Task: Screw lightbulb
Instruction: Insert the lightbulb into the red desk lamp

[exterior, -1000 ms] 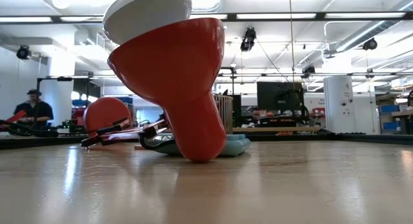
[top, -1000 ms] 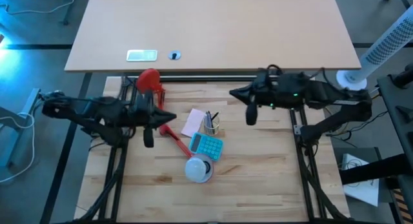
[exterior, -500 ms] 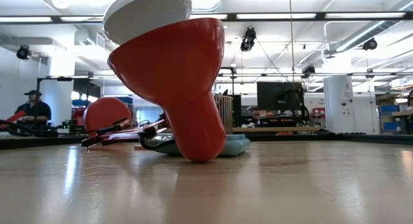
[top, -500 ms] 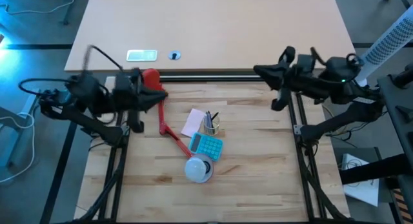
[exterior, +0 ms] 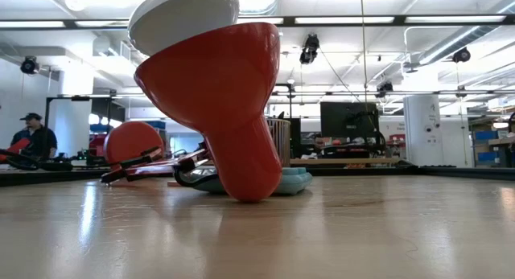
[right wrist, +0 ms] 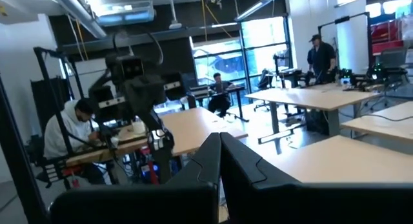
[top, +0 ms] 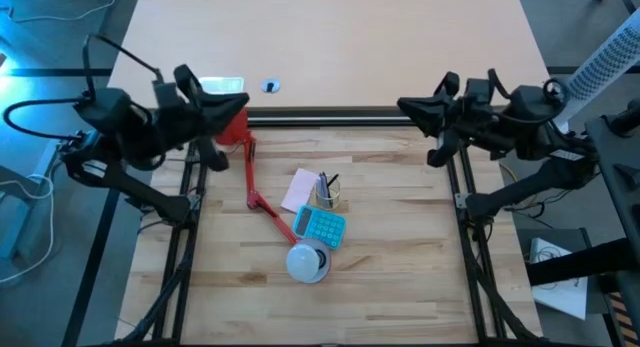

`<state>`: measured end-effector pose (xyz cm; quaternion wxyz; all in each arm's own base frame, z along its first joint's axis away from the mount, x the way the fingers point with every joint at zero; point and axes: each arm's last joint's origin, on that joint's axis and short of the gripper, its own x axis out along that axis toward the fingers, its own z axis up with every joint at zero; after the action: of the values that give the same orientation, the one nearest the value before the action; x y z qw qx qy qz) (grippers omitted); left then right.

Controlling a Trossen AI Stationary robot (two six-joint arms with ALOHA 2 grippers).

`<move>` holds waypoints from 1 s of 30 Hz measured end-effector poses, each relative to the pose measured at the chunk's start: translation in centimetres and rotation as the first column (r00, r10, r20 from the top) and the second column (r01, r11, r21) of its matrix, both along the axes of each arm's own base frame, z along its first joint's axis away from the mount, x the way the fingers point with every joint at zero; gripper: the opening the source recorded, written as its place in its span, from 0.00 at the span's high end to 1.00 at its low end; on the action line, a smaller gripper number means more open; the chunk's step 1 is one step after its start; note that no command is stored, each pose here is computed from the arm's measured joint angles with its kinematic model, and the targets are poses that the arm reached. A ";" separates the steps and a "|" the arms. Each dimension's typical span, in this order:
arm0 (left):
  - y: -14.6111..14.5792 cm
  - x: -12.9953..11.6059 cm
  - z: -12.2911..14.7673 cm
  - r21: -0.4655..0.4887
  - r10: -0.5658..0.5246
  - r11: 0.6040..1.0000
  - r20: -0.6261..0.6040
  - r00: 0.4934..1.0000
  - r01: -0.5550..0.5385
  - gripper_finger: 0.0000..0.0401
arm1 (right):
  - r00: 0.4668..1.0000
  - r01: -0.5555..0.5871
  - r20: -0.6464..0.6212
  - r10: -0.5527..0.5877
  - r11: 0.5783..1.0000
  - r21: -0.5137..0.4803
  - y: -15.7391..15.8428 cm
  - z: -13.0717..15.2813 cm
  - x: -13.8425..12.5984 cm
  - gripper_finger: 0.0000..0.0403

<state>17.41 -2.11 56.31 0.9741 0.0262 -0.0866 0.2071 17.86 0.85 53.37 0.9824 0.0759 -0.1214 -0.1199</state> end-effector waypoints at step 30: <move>-5.6 4.0 -20.8 -0.243 -0.193 0.960 -0.228 0.954 0.136 1.00 | 0.911 -0.007 -0.413 -0.007 0.999 -0.032 1.7 -10.5 16.4 1.00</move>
<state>21.40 -7.73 35.50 0.9878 -0.0657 0.0584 0.1282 34.27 2.58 42.84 0.9870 0.0329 0.0867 -0.1314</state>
